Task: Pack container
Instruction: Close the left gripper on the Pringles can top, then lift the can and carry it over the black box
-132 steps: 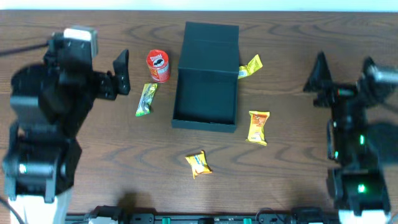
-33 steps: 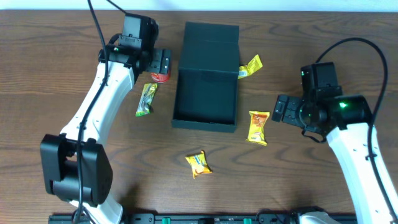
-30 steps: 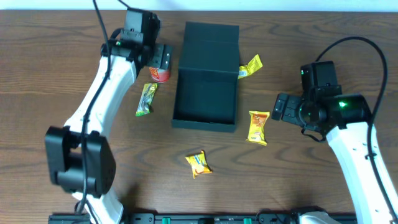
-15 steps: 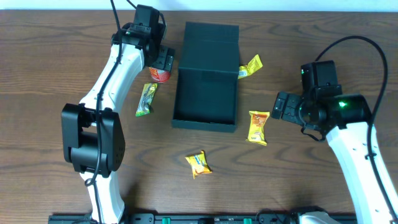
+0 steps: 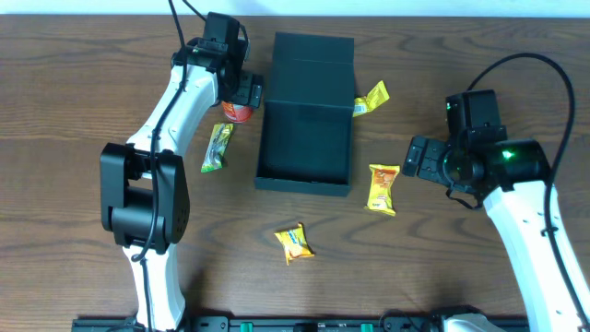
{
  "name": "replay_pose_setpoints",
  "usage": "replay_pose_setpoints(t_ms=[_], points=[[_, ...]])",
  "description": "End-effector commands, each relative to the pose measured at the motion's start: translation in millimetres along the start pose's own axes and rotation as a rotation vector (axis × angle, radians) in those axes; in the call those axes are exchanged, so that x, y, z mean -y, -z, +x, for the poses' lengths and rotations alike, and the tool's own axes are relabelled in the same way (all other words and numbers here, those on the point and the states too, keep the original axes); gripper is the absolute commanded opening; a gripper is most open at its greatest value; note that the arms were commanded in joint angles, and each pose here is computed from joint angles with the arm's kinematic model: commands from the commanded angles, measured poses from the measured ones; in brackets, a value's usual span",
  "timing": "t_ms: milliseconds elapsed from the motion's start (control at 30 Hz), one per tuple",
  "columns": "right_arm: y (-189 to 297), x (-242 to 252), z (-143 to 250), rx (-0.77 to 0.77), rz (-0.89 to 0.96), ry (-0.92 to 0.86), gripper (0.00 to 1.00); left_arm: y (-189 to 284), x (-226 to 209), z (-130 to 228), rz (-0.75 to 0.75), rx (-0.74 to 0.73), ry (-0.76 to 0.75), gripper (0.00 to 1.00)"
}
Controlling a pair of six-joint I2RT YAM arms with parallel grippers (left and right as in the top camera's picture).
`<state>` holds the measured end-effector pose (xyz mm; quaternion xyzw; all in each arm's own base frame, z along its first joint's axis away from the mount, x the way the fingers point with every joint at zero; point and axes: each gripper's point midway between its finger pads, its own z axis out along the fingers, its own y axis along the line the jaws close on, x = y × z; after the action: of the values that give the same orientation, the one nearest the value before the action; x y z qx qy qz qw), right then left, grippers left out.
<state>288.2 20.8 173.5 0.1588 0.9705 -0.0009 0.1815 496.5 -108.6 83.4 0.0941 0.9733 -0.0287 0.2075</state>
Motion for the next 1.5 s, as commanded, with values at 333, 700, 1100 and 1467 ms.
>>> replay_pose_setpoints(t_ms=[333,700,1100,1467], points=[[5,-2,-4,0.024,0.003,-0.005,0.99,3,2,-5,0.008,0.009,0.033,0.72],[5,-2,-4,0.024,0.003,-0.005,0.99,9,2,-5,0.009,0.007,0.061,0.69],[5,-3,-5,0.026,0.002,-0.005,0.99,74,13,-11,0.073,0.065,0.093,0.7],[5,-3,-5,0.025,0.002,-0.005,0.99,139,50,3,0.296,0.063,0.1,0.7]])
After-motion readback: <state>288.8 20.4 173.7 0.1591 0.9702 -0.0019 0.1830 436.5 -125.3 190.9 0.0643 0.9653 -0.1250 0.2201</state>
